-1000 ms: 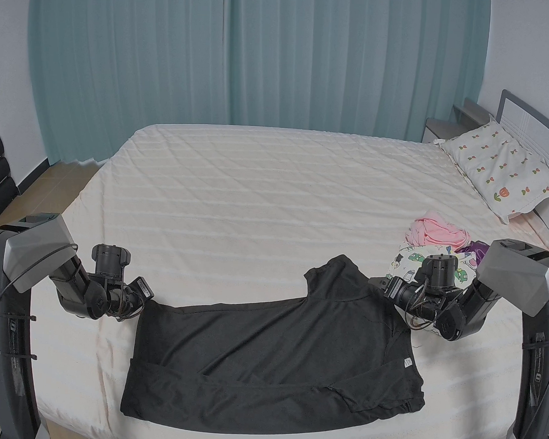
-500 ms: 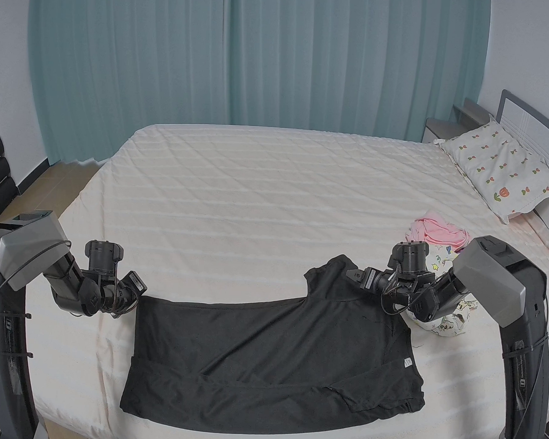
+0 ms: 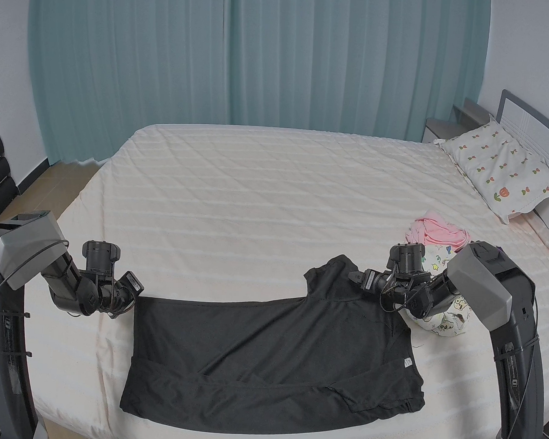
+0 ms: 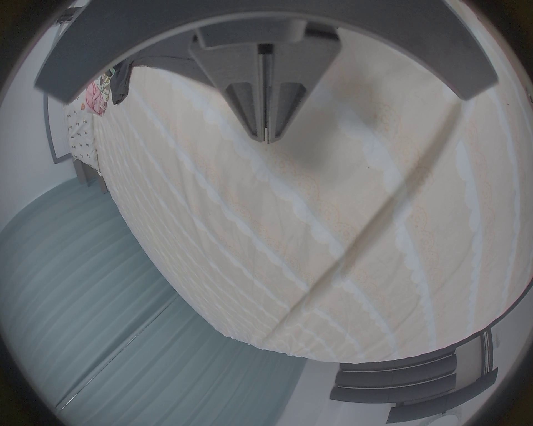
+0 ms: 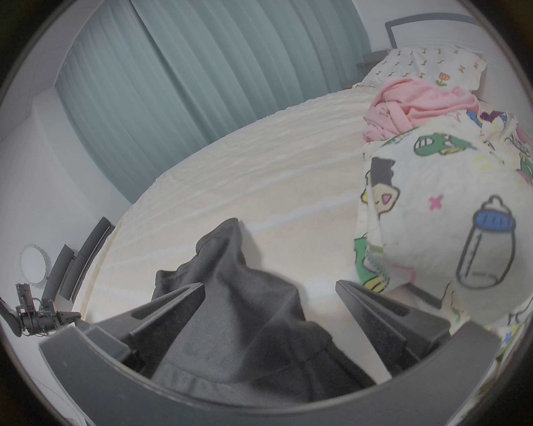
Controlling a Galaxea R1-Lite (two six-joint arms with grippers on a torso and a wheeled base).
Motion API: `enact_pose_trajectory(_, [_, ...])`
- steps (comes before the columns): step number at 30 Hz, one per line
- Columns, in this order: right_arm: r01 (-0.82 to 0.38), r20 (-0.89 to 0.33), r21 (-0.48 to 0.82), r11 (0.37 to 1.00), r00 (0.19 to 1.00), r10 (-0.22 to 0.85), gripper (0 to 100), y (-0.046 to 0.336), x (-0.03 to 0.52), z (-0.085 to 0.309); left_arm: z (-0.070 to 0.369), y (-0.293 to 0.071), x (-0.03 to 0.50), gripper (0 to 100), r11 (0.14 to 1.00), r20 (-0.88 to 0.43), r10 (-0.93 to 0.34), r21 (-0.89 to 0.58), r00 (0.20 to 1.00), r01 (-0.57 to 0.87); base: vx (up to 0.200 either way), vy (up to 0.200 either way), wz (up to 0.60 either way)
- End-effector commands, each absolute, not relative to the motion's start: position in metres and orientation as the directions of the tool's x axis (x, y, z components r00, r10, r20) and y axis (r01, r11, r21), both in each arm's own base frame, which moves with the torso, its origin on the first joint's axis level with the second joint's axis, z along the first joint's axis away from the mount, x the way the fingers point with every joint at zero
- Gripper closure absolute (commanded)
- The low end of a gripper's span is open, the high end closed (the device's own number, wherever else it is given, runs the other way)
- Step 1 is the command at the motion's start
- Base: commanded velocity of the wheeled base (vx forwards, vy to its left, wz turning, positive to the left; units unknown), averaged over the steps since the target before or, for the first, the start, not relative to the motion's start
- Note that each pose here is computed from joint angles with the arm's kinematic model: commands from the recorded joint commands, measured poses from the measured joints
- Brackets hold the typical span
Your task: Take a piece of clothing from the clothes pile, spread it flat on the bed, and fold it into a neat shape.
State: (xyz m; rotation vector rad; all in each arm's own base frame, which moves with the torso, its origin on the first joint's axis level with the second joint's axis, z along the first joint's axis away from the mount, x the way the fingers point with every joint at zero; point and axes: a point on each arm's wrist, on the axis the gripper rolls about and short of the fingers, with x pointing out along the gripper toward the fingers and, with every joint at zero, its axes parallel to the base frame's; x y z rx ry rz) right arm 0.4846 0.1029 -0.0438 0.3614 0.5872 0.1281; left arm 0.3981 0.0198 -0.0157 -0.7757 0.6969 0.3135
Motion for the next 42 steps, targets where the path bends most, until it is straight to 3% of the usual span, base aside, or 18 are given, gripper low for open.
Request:
enact_pose_trajectory(1, [-0.015, -0.531, 0.380, 0.925, 0.815, 0.231, 100, 0.101, 0.481, -0.048, -0.017, 0.021, 0.398, 100, 0.682, -0.679, 0.012, -0.531, 0.734, -0.503, 0.000, 0.000, 0.00])
enact_pose_trajectory(28, [-0.068, -0.349, 0.529, 0.846, 0.891, 0.290, 100, 0.065, 0.444, -0.021, -0.005, 0.037, 0.406, 100, 0.669, -0.639, 0.035, -0.556, 0.769, -0.493, 0.000, 0.000, 0.00])
enact_pose_trajectory(42, [-0.080, -0.364, 0.555, 0.828, 0.871, 0.329, 100, 0.047, 0.424, -0.004, 0.015, 0.042, 0.395, 100, 0.698, -0.638, 0.013, -0.546, 0.770, -0.464, 0.000, 0.000, 0.00])
